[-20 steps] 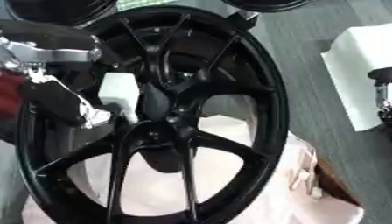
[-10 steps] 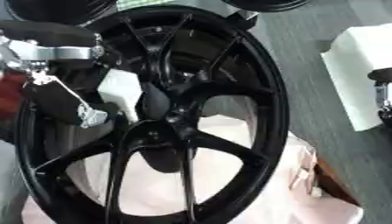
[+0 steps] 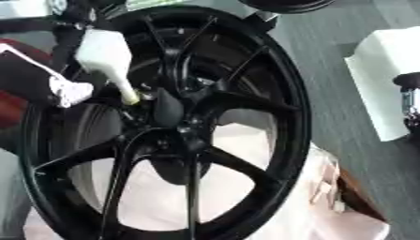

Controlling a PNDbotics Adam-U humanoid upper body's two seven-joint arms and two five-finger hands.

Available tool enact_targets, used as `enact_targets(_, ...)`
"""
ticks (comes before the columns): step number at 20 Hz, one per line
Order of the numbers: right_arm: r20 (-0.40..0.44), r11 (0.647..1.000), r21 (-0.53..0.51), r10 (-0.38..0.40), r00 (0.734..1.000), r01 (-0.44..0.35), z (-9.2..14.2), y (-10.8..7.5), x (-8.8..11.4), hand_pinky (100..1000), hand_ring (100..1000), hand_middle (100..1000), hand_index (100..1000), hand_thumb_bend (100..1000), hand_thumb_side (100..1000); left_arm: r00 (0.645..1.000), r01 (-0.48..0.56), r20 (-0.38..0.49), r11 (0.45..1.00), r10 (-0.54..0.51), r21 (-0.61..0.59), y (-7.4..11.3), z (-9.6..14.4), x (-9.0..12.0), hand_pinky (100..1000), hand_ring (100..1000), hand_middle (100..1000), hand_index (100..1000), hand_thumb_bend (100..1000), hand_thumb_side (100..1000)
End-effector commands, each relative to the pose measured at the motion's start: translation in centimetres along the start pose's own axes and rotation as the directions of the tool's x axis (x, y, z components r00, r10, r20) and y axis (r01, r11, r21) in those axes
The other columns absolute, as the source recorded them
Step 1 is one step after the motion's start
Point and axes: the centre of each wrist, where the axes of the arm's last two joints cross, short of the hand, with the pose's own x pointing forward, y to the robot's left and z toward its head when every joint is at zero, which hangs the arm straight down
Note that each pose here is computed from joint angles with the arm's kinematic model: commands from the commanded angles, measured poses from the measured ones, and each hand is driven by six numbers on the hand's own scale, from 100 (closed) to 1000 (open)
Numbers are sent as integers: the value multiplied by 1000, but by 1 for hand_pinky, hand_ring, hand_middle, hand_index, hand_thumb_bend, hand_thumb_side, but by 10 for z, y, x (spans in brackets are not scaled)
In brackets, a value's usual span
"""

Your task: Pull the pin out of the wheel hub.

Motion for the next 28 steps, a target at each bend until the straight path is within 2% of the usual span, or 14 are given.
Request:
enact_targets(1,34,1000,0,17,999,-17,-5,-6,6,814,714,583,624,100,546,997,-6,-76,989,17,148,29,16,-18,676,491,244,432,100,229)
enact_targets(5,38,1000,-1,21,999,-21,-5,-8,6,814,714,583,624,100,542,970,-42,-218,953,111,299,43,22,-65,678,489,238,435,100,238)
enact_targets(8,42,1000,-4,21,999,-21,-5,-8,6,815,715,584,625,100,539,914,-46,-358,926,191,376,41,28,-115,679,487,234,438,100,256)
enact_targets(12,47,1000,-10,17,999,-16,-6,-9,6,815,715,584,625,100,537,843,-13,-487,914,228,405,22,39,-167,685,501,254,451,100,230)
enact_targets(15,50,1000,-12,8,999,-7,-7,-8,6,815,715,584,626,100,537,810,-16,-541,931,226,365,-2,42,-190,683,504,274,471,100,230)
enact_targets(16,52,1000,-12,4,999,-4,-8,-8,7,815,715,584,626,100,536,803,-26,-551,937,227,348,-10,42,-196,689,515,319,521,100,229)
enact_targets(17,54,1000,-12,2,999,-1,-8,-8,7,815,715,585,626,100,535,798,-35,-558,943,225,331,-18,41,-200,703,536,374,616,100,228)
enact_targets(18,55,1000,-12,0,998,1,-8,-8,7,815,716,585,626,100,533,798,-45,-559,948,223,314,-25,40,-203,736,603,486,754,100,220)
enact_targets(19,56,1000,-12,-2,998,3,-8,-8,7,815,716,585,626,100,533,801,-63,-555,955,222,291,-33,39,-205,777,689,598,833,100,201)
enact_targets(20,56,1000,-12,-4,998,4,-9,-8,7,815,716,585,626,100,533,806,-89,-548,962,222,258,-40,38,-208,818,767,705,885,100,332)
enact_targets(21,56,1000,-12,-5,998,6,-8,-7,7,815,716,585,625,100,533,811,-112,-543,969,217,220,-46,37,-211,860,829,781,922,100,646)
enact_targets(22,56,1000,-12,-6,998,7,-8,-7,7,815,716,585,625,100,533,816,-127,-539,974,209,186,-50,37,-213,895,874,833,949,177,848)
enact_targets(24,55,1000,-13,-7,998,8,-8,-7,7,815,715,585,625,100,534,820,-144,-538,980,195,135,-57,37,-216,903,883,846,960,248,964)
enact_targets(28,56,1000,-14,-10,998,11,-8,-7,7,815,716,585,625,100,533,824,-170,-529,979,203,111,-61,36,-220,895,874,835,953,193,995)
